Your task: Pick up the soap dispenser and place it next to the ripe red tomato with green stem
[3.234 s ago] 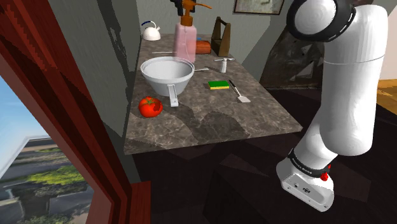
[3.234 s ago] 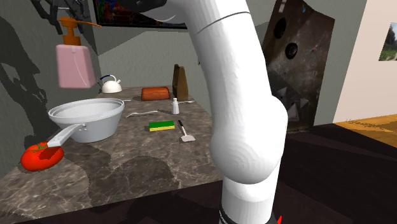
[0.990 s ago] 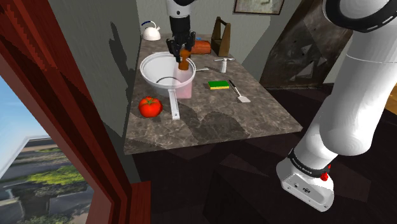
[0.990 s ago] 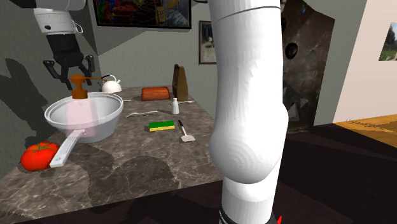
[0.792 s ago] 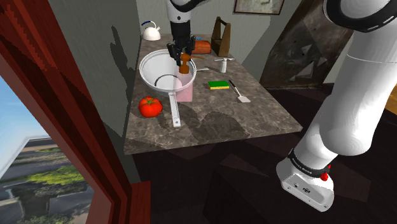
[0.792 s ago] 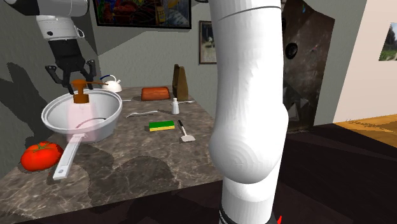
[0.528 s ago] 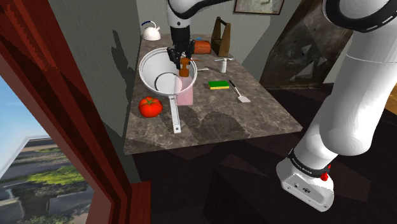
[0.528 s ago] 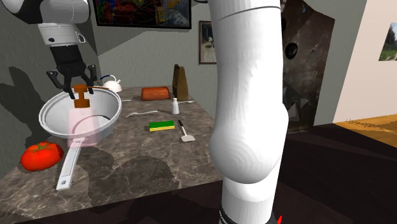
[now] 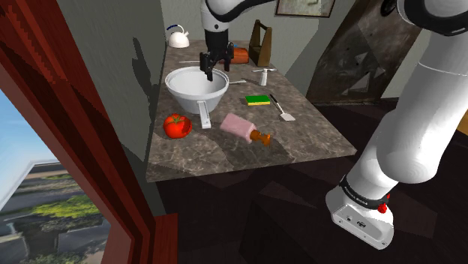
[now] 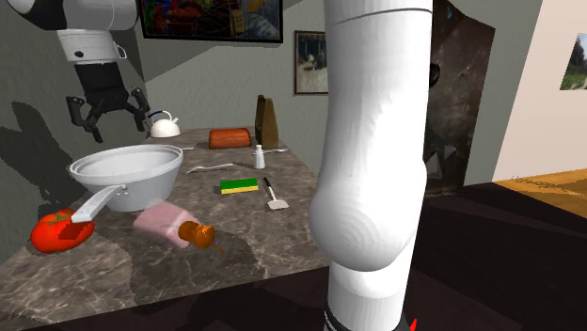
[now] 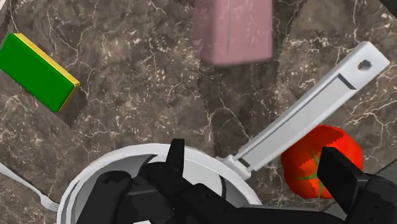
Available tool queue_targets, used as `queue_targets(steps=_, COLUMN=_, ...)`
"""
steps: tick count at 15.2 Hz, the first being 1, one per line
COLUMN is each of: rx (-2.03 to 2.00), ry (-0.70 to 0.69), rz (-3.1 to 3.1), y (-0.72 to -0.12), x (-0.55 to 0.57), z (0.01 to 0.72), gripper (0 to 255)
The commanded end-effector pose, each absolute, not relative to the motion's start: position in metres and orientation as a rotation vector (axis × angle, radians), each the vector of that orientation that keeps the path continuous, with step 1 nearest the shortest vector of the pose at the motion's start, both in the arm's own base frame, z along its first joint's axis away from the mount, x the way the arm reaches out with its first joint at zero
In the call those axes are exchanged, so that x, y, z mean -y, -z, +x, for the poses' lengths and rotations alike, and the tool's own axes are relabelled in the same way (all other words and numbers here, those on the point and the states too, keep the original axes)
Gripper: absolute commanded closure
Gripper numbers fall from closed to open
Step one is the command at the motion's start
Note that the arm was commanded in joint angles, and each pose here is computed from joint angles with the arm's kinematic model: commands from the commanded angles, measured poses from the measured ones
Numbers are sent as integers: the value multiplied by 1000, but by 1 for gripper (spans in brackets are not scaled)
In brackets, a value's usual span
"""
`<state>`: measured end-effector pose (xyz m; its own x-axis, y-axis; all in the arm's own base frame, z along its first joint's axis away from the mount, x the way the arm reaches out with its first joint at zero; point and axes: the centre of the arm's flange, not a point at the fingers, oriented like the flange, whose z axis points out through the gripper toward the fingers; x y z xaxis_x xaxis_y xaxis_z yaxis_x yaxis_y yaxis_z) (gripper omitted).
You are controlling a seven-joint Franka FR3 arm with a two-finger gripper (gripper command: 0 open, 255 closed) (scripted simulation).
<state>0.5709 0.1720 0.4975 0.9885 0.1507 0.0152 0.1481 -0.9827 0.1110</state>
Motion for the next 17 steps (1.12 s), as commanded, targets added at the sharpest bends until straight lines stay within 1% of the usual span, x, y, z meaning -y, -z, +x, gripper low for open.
queue_targets(steps=1, rx=-226, ry=-46, rz=3000, y=-504, x=-177, z=549, gripper=0)
queue_targets(steps=7, rx=-247, ry=-75, rz=2926, y=-519, x=-188, z=471, gripper=0)
queue_targets(steps=14, rx=-247, ry=-75, rz=2926, y=-483, x=-180, z=474, gripper=0)
queue_targets(steps=17, rx=-247, ry=-75, rz=2926, y=-480, x=-180, z=474, gripper=0)
